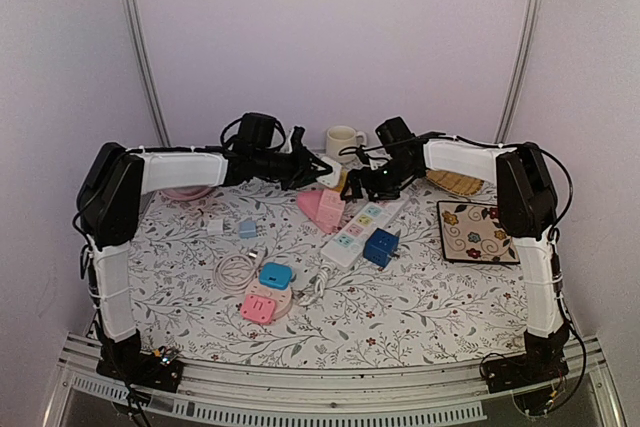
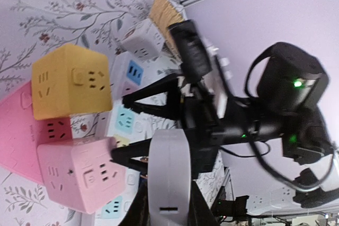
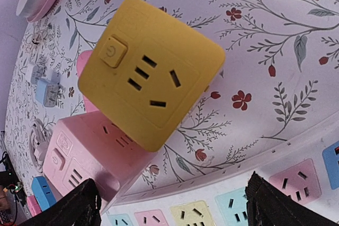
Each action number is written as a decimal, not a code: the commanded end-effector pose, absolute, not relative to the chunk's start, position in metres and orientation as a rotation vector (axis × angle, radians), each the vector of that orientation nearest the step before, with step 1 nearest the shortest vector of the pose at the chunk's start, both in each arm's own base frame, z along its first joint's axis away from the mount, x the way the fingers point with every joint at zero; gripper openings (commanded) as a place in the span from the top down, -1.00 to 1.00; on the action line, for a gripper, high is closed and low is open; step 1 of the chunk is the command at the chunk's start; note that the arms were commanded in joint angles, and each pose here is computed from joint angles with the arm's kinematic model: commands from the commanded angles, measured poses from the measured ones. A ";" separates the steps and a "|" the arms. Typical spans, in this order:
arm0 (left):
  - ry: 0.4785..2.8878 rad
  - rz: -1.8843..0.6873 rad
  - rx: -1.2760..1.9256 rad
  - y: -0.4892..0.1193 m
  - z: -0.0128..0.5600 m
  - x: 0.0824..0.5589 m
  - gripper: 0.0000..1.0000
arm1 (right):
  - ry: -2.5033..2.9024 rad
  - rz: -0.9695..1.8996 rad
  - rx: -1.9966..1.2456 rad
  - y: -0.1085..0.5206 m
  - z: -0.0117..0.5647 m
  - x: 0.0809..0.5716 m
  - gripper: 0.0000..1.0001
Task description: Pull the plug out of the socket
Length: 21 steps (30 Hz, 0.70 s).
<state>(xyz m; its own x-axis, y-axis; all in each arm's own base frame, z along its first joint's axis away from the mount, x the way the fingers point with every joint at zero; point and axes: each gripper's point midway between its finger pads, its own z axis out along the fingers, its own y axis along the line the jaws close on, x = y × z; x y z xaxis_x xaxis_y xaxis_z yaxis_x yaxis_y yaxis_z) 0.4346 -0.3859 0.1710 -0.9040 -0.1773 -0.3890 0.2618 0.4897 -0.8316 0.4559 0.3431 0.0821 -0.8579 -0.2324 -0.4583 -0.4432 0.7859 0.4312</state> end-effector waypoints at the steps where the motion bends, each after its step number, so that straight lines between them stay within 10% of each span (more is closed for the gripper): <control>1: 2.088 -1.543 0.137 -0.384 0.241 0.438 1.00 | 2.652 0.689 -0.522 0.335 0.059 0.451 -0.97; 21: 2.422 -0.236 -0.062 -0.217 0.181 0.485 1.00 | 2.405 0.673 -0.482 0.327 0.168 0.485 -0.98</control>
<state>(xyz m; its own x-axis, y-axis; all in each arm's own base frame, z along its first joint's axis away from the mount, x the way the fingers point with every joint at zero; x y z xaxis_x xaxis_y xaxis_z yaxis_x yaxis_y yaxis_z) 0.4865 -0.2750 0.2113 -0.7382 -0.2154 -0.6392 0.1554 0.8679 -0.4719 0.4718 0.3349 0.1087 -0.8241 -0.2211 -0.5215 -0.4540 0.8084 0.3746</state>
